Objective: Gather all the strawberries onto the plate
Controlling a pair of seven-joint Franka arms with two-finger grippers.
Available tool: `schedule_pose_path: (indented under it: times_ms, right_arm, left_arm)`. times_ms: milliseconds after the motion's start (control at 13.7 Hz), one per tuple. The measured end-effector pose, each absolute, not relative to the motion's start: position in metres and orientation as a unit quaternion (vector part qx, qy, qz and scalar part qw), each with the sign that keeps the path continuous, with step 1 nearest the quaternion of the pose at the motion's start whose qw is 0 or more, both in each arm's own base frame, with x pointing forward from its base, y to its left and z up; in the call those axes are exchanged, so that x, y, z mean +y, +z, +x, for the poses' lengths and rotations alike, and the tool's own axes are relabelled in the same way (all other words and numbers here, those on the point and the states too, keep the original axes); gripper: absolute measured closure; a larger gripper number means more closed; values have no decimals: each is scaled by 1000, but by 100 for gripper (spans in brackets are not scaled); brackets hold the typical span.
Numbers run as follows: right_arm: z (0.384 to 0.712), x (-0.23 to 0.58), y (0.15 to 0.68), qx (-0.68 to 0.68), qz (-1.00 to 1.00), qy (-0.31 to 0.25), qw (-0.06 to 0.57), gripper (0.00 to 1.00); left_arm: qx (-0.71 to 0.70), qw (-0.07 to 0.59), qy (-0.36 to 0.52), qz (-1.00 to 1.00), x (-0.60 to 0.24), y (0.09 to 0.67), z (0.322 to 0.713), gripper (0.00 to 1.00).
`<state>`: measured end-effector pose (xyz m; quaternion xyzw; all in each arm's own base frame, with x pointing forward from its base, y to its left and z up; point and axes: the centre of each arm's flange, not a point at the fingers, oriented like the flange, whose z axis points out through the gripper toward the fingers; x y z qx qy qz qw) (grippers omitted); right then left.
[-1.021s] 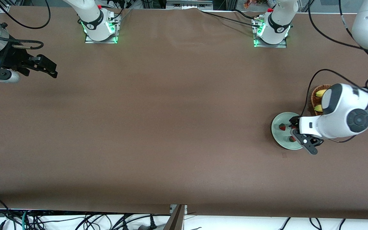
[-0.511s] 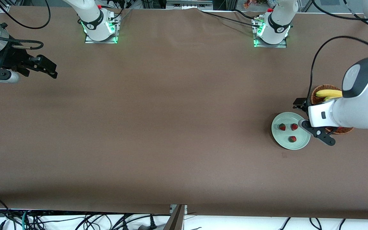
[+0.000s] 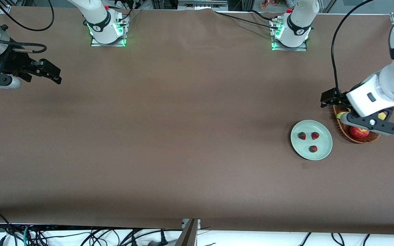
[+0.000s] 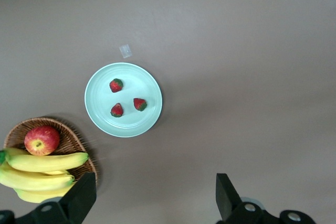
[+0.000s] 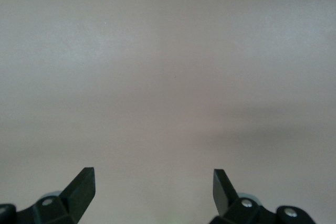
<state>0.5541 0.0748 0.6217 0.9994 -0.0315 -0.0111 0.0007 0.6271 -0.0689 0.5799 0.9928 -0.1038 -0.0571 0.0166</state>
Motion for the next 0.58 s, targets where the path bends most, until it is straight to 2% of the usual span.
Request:
schedule_pose_path:
  times_ms: [292,584]
  right_arm:
    - [554,75,622,-31,999,-11,1,0]
    - [554,75,622,-31,999,-11,1,0]
  left_arm:
    - [-49,-3,-8,999,-39,588,614,0]
    - [-40,-25,10,999,-37,574,565,0]
